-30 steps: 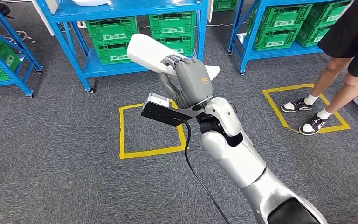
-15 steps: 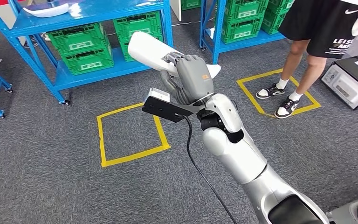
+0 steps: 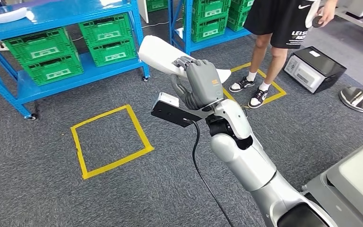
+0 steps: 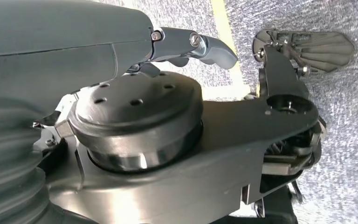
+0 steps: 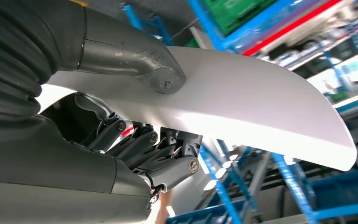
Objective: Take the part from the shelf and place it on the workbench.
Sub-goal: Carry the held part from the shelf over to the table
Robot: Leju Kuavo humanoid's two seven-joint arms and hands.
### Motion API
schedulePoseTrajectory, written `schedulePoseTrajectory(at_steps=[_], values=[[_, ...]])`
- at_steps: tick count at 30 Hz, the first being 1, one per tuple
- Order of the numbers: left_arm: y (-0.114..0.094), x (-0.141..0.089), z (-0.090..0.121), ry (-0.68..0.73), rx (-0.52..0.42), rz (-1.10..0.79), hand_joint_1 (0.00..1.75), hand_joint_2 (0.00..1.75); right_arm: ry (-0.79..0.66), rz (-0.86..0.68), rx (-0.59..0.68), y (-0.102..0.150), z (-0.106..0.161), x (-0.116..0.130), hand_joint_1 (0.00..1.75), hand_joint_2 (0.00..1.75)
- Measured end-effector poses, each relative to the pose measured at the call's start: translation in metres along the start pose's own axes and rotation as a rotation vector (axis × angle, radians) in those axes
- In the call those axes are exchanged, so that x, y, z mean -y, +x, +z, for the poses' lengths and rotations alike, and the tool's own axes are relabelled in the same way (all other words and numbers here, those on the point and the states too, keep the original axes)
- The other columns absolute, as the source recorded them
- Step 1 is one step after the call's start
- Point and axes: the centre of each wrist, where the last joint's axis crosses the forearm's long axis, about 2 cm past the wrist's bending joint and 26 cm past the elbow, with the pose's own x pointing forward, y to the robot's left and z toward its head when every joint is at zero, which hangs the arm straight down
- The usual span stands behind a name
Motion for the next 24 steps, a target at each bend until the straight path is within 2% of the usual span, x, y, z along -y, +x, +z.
schedulePoseTrajectory(at_steps=[24], values=[[0.001,0.004,0.001,0.02,0.012,-0.019,0.0,1.75,-0.013,0.016,-0.021,-0.007,0.014,0.005,1.75,1.75]])
